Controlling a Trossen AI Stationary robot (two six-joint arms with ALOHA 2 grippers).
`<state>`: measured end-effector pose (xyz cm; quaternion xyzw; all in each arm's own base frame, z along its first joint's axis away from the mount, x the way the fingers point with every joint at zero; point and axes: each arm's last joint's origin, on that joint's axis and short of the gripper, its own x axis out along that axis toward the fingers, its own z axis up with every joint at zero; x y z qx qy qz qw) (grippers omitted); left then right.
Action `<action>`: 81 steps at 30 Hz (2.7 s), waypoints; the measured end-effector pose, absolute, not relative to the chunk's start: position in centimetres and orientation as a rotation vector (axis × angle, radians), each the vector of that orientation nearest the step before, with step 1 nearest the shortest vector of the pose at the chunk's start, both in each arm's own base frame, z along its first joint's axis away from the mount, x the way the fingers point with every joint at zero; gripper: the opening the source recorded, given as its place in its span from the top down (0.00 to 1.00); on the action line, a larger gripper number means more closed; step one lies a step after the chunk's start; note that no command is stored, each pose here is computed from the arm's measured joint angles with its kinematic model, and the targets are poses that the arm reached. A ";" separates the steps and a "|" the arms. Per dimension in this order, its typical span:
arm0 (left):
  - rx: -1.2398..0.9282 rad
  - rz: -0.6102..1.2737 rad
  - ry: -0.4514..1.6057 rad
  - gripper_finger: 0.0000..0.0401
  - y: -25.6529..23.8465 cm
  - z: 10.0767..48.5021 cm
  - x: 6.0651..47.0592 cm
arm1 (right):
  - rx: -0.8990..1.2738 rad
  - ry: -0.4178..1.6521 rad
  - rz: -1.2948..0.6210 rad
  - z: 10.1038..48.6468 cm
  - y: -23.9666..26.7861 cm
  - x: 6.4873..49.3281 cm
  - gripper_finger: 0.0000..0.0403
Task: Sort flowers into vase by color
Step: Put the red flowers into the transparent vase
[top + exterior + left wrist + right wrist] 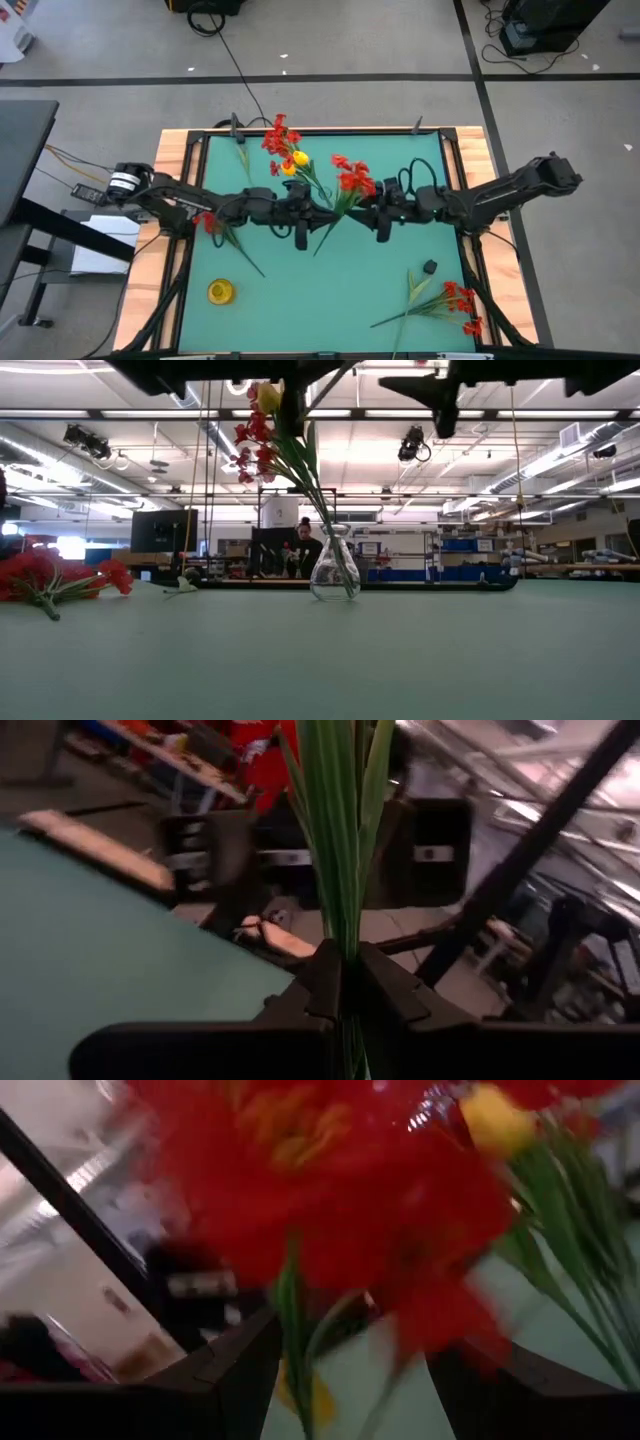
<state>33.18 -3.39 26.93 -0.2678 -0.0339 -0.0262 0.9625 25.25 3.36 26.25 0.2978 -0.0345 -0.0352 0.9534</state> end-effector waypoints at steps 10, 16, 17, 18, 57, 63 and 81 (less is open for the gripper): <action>-0.487 -0.051 -0.028 0.94 -2.1 27.7 34.5 | 0.648 -0.174 0.051 26.0 2.4 26.9 0.45; -0.489 -0.045 0.012 0.93 -2.2 27.3 34.5 | 0.638 -0.173 0.048 26.0 2.4 26.9 0.84; -0.494 -0.047 0.022 0.92 -2.3 27.2 34.5 | 0.609 -0.166 0.049 25.9 2.4 26.8 0.91; -0.497 -0.043 0.032 0.90 -2.3 27.1 34.5 | 0.575 -0.165 0.049 25.9 2.4 26.8 0.95; -0.633 0.386 0.630 0.51 -5.0 26.4 26.0 | 0.068 0.199 -0.300 30.9 -4.0 30.2 0.97; -0.624 0.400 0.654 0.51 -4.9 26.2 25.8 | 0.067 0.215 -0.303 29.8 -4.1 31.2 0.96; -0.621 0.497 0.807 0.51 -4.9 25.3 24.0 | 0.300 0.381 -0.413 26.7 -4.9 31.6 0.51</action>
